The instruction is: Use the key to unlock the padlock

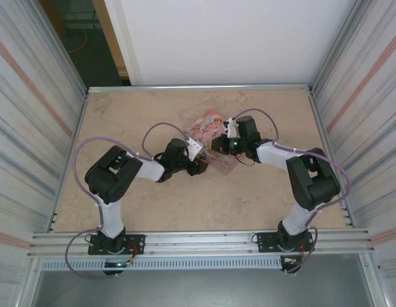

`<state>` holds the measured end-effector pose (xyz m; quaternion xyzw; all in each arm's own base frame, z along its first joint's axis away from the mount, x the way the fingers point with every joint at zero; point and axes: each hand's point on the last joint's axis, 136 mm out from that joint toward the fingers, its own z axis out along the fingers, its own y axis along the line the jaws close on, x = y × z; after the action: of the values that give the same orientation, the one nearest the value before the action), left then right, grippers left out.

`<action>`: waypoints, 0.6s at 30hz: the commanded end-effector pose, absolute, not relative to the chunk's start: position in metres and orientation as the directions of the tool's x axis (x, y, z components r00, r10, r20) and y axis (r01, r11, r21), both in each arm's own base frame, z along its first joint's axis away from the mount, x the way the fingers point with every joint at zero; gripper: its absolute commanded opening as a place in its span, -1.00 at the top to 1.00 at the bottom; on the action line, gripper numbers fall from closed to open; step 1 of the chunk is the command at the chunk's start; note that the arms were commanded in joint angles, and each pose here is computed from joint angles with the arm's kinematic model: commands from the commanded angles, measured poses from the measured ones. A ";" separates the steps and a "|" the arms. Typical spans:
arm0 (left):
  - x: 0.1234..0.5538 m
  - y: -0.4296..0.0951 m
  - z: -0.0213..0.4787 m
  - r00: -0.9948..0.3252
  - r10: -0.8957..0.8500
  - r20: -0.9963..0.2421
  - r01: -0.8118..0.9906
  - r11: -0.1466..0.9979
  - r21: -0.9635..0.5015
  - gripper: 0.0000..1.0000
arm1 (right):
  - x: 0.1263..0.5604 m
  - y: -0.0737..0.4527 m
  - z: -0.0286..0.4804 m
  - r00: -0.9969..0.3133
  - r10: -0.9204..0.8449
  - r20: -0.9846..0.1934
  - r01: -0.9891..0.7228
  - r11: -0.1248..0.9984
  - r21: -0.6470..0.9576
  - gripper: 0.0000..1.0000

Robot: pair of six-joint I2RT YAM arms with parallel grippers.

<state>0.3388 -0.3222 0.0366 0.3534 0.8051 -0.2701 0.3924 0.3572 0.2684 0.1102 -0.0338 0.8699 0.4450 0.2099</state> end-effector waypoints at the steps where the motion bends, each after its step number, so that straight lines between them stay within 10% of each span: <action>1: 0.348 -0.332 0.049 -0.419 0.345 -0.840 0.772 0.622 -0.130 -0.05 | 0.348 0.265 0.111 -0.913 0.119 -0.390 -0.244 0.608 0.756 1.00; 18: 0.337 -0.339 0.079 -0.441 0.311 -0.842 0.776 0.603 -0.184 0.33 | 0.340 0.254 0.144 -0.882 0.146 -0.449 -0.277 0.610 0.742 1.00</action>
<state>0.3396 -0.3296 0.0512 0.3434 0.8098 -0.2643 0.3955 0.3451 0.2621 0.1366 -0.0392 0.8624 0.4494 0.2298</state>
